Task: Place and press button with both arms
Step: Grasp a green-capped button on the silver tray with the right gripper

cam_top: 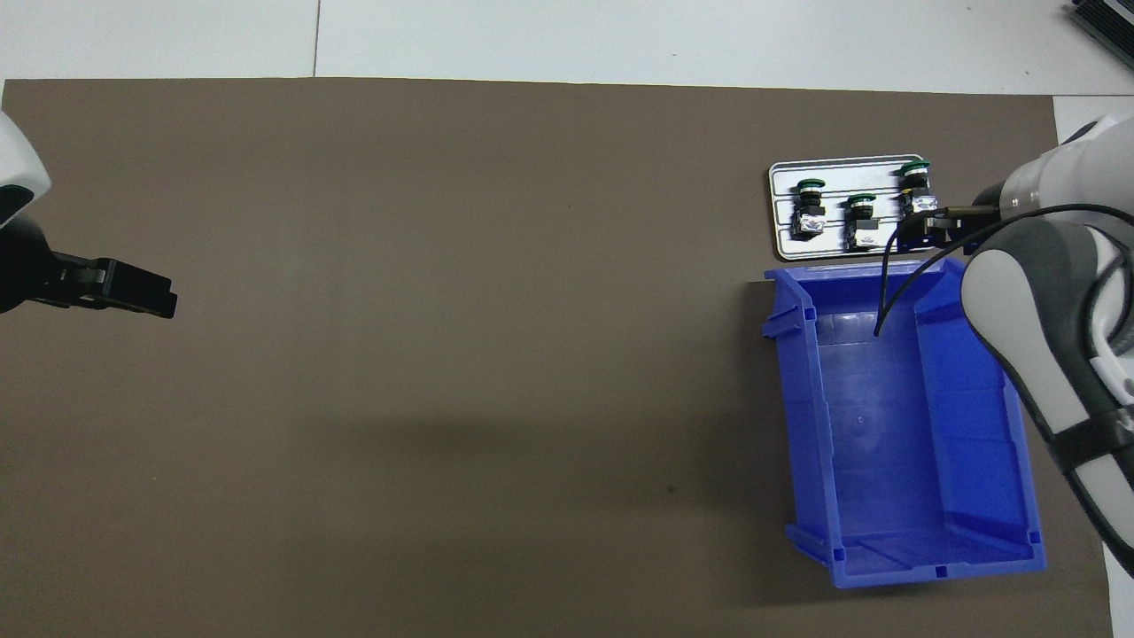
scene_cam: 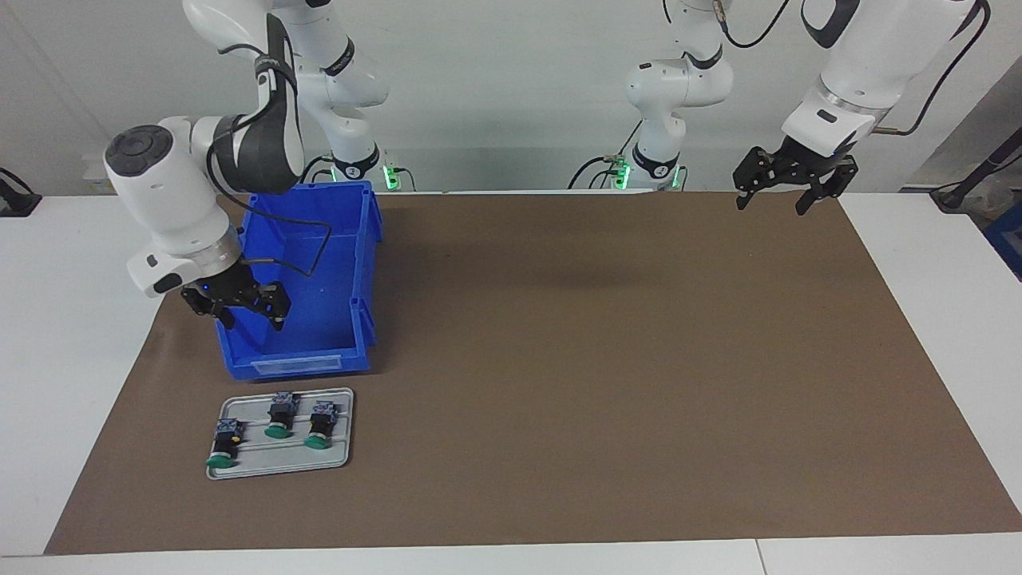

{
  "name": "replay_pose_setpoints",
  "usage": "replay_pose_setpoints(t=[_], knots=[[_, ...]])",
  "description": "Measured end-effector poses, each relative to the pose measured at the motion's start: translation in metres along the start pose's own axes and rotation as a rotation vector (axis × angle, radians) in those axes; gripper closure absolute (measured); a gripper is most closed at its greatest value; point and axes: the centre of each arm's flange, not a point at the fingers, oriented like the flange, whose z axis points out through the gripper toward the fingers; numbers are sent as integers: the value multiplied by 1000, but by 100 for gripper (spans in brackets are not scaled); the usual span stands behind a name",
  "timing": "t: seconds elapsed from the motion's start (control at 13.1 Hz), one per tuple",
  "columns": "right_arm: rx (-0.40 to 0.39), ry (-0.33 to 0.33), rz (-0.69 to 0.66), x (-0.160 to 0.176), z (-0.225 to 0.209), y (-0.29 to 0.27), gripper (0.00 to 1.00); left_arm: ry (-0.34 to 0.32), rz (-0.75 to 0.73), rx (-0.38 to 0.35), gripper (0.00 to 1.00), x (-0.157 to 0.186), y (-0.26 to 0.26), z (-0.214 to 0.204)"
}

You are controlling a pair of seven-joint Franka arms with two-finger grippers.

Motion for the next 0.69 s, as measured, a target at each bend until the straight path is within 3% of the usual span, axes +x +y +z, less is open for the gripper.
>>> replay_pose_setpoints(t=[0.38, 0.69], knots=[[2, 89, -4, 23, 66, -2, 17, 0, 0, 0, 0, 0, 0, 0], [4, 109, 6, 28, 95, -2, 22, 0, 0, 0, 0, 0, 0, 0]])
